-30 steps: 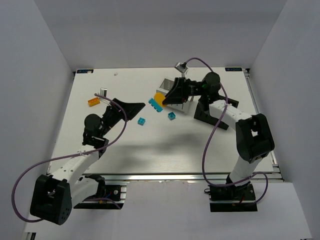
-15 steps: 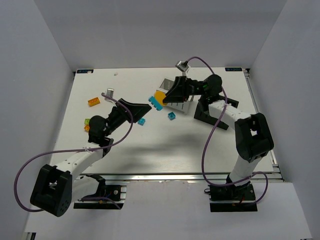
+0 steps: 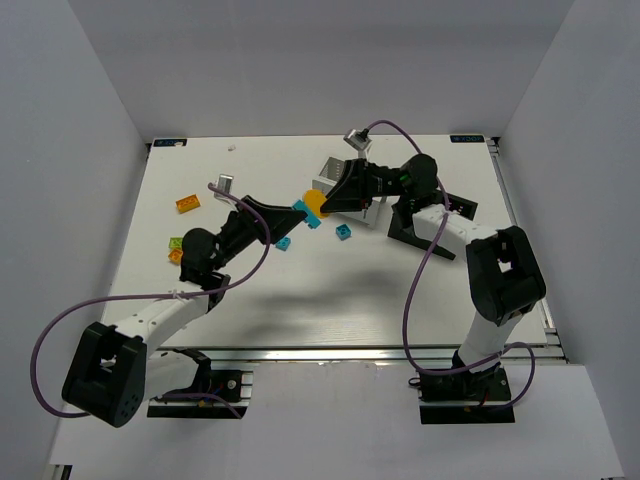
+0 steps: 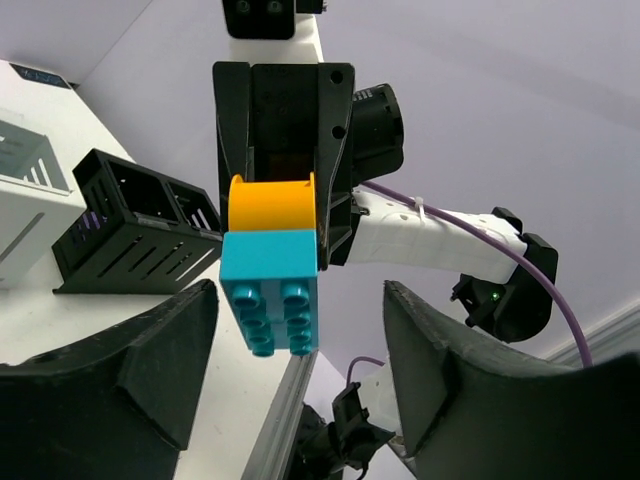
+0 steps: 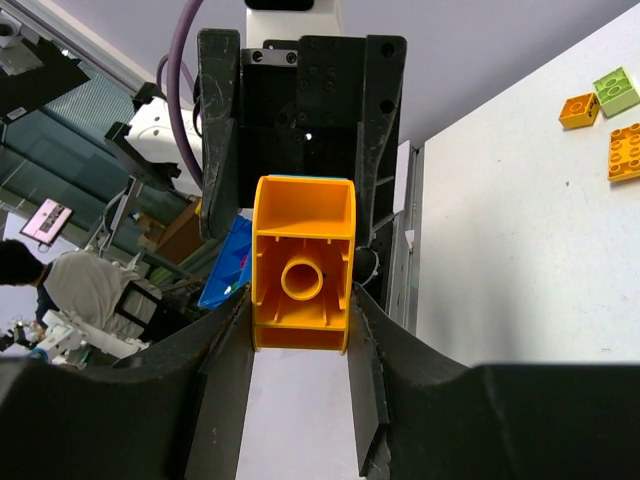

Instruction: Sort the legos into containers by color

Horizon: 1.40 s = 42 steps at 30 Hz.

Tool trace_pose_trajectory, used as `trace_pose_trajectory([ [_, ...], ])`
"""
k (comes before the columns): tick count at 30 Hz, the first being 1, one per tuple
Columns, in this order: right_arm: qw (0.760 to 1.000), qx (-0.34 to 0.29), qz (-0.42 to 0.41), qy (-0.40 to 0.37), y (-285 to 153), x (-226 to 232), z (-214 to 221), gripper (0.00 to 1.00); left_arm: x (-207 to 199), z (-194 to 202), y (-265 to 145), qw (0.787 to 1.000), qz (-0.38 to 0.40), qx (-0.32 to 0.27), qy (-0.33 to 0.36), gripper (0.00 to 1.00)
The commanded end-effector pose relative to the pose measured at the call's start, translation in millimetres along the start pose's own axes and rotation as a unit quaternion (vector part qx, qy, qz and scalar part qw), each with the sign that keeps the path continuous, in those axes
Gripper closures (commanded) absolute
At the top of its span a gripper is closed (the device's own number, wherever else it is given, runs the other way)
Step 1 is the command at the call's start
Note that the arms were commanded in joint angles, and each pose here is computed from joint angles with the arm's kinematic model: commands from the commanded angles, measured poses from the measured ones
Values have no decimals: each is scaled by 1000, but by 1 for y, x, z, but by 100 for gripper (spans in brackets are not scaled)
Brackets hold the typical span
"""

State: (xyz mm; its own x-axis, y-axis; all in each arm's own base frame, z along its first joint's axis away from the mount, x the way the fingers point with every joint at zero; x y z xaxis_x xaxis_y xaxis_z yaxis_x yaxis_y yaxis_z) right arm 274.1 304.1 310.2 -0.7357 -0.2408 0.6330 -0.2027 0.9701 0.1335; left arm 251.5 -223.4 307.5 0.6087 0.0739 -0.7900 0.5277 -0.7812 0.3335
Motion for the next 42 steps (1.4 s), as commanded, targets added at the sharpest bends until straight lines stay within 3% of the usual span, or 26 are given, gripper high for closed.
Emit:
trace_pose_trajectory([
  [1, 1000, -6, -7, -29, 4, 7, -4, 100, -15, -5, 7, 1000, 27, 1, 13, 25],
  [7, 1000, -5, -6, -29, 6, 6, -3, 100, -13, 0, 6, 1000, 29, 10, 3, 40],
  [10, 1000, -2, -7, -31, 7, 6, -3, 100, -13, 1, 5, 999, 30, 12, -2, 62],
  [14, 999, 7, -7, -33, 5, 6, -1, 100, -12, 3, 4, 999, 30, 15, -6, 81],
  [15, 999, 9, -8, -46, 6, 6, -2, 100, -12, 4, 3, 999, 30, 15, -6, 94],
  [16, 999, 13, -8, -49, 5, 5, -2, 100, -12, 4, 3, 999, 31, 15, -6, 100],
  [21, 998, 25, 15, -64, -7, -5, -9, 100, -10, 8, -6, 1000, 24, 10, -9, 100],
  [23, 993, 23, 29, -111, -12, -11, -19, 100, -9, 10, -10, 1000, 19, 8, -8, 100],
  [24, 995, 26, 51, -85, -20, -20, -18, 100, -8, 11, -13, 1000, 12, 7, -7, 100],
  [25, 988, 27, 59, -143, -22, -23, -29, 100, -8, 12, -15, 1000, 10, 6, -6, 100],
  [27, 987, 37, 98, -124, -32, -36, -27, 100, -6, 13, -18, 1000, 5, 4, -5, 100],
  [29, 971, 45, 127, -197, -38, -44, -40, 100, -7, 15, -21, 1000, 3, 3, -4, 100],
  [31, 968, 60, 157, -186, -47, -51, -35, 100, -6, 14, -24, 1000, -3, -2, -1, 100],
  [32, 953, 65, 188, -227, -51, -58, -44, 100, -5, 14, -25, 1000, -8, -3, -1, 100],
  [34, 939, 88, 233, -239, -60, -69, -41, 100, -1, 15, -26, 1000, -24, -3, 4, 100],
  [38, 875, 125, 366, -290, -90, -105, -53, 100, 8, 14, -29, 997, -70, 1, 14, 100],
  [42, 831, 156, 425, -323, -103, -132, -62, 100, 21, 14, -36, 990, -135, 11, 29, 100],
])
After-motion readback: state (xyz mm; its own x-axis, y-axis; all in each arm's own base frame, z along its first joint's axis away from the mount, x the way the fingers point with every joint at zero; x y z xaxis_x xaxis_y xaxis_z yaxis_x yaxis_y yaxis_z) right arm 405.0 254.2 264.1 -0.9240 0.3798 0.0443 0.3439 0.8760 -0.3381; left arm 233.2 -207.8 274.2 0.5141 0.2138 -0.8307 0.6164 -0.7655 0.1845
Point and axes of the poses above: each gripper's point midway between its finger pads, its own y axis out along the fingers, its own x axis along the line the jaws close on, z = x × y, the point moved 3 cm from there along -y, back along the fingers, and after that the axes turned 6 degrees about -y, right-handed, at the moved point
